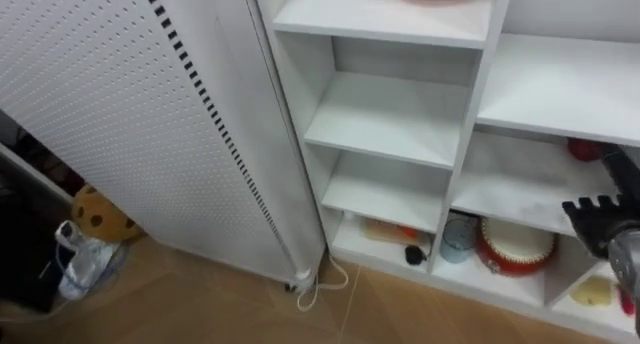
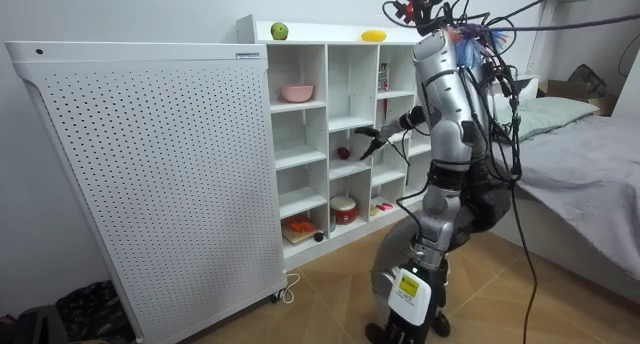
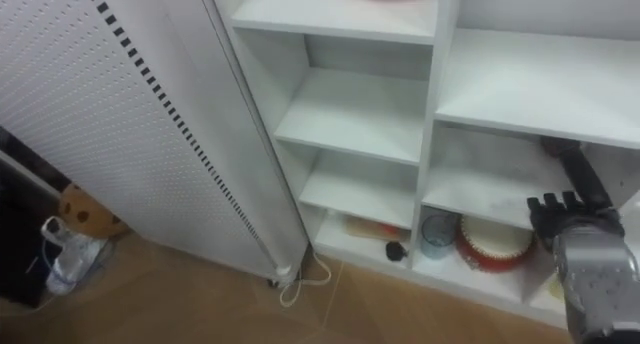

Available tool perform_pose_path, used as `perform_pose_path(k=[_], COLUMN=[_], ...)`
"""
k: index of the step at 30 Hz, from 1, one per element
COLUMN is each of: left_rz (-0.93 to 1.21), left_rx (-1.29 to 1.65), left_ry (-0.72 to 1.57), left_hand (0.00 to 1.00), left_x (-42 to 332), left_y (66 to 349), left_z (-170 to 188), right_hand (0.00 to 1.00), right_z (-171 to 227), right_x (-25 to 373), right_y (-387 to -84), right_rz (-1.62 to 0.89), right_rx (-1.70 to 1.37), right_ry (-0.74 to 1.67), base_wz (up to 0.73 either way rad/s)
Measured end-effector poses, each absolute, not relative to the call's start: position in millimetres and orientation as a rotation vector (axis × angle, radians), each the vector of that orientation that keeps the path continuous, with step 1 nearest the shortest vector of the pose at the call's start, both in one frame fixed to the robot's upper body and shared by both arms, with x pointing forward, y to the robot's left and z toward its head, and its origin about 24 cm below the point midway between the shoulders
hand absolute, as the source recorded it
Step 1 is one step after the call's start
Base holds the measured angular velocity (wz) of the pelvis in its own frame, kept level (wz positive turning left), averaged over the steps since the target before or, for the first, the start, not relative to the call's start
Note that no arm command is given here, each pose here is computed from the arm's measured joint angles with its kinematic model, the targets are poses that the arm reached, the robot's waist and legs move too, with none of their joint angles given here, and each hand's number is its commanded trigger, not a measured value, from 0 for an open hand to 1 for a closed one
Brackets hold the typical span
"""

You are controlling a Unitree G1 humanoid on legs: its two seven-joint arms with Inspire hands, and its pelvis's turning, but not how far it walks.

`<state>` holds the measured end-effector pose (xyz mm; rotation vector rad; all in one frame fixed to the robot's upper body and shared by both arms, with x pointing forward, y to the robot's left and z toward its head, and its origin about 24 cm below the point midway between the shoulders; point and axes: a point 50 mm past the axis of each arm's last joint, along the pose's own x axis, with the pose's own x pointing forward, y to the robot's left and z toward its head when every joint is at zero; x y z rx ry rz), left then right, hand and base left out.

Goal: Arrange fruit in the closet

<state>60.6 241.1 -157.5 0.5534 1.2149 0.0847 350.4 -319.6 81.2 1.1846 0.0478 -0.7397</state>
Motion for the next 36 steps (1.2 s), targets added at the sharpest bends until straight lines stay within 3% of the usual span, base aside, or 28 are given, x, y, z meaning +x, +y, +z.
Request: perform_pose_path(k=[5,10,19,23,26,36], left_rz=[0.058,0.116,0.147,0.158,0.191,0.257], left_rx=[0.574,0.548,0.537,0.536,0.502,0.362], left_ry=[1.279,1.256,1.236,1.245,1.277,1.246], left_hand=[0.0,0.0,0.0,0.0,0.0,0.0], left_x=[52,66,64,53,41,42], left_y=[252,260,262,263,261,242], left_z=[-159,-155,-154,-155,-158,-161], right_hand=[0.0,0.0,0.0,0.0,0.0,0.0], right_z=[4,-45,-130,-153,-161,-168], right_x=[302,252,141,78,54,31], right_y=[-328,-332,-289,-272,-259,-239], right_rz=[-0.753,-0.678,-0.459,-0.405,-0.376,-0.355], right_rx=[0.851,0.581,0.316,0.264,0.272,0.292], right_ry=[0.311,0.54,0.985,1.172,1.234,1.277], base_wz=[-0.11,-0.02,0.07,-0.03,-0.22,-0.16])
